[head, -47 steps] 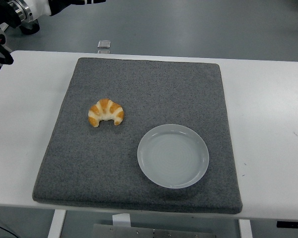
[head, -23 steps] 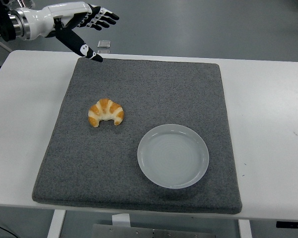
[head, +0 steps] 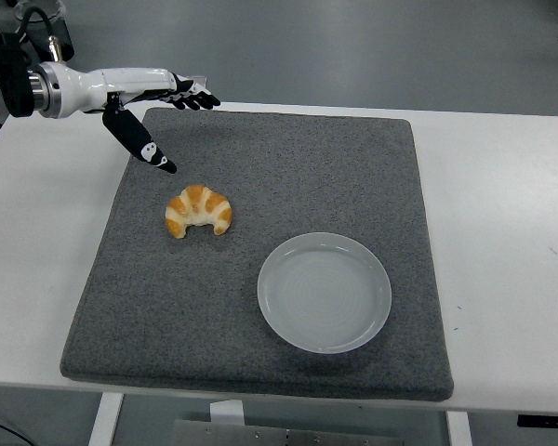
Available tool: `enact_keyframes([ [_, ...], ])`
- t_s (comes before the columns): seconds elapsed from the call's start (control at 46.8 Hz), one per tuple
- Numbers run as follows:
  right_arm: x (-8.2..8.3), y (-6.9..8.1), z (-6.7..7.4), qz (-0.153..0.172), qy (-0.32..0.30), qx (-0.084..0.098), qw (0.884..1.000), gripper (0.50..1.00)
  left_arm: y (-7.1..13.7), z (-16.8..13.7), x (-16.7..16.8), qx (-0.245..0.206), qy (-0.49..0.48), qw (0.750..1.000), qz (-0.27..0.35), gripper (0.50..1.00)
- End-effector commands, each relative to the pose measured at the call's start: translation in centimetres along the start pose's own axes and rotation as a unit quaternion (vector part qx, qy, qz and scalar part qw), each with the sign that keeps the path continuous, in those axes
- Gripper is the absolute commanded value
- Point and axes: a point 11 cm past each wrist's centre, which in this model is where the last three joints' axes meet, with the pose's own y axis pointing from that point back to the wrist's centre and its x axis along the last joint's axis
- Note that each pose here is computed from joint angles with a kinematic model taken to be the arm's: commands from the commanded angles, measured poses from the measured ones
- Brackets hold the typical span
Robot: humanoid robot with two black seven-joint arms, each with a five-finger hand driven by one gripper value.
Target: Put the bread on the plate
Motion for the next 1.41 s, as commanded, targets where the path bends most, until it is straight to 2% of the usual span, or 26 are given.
enact_keyframes([
  [0.0,0.0,0.0,0.0,0.000,0.000,0.000,1.000,0.932,-0.3,-0.9,-1.0,0.005,-0.017,1.000,0.008,0.986],
  [0.235,0.0,0.0,0.0,0.000,0.000,0.000,1.000,0.930,-1.4,-3.2,-5.0,0.006,-0.019,1.000,0.019,0.981],
  [0.449,0.1,0.0,0.0,0.002,0.000,0.000,1.000,0.930,-2.1,-4.0,-7.7,-0.006,-0.006,1.000,0.019,0.981],
  [0.62,0.1,0.0,0.0,0.002,0.000,0.000,1.000,0.930,-2.5,-4.7,-7.8,0.001,-0.004,1.000,0.026,0.979],
  [0.812,0.1,0.0,0.0,0.002,0.000,0.000,1.000,0.930,-3.8,-4.9,-8.1,-0.010,0.005,0.999,0.039,0.979],
  [1.389,0.1,0.0,0.0,0.003,0.000,0.000,1.000,0.930,-5.7,-6.4,-10.1,-0.011,0.007,0.999,0.032,0.975],
])
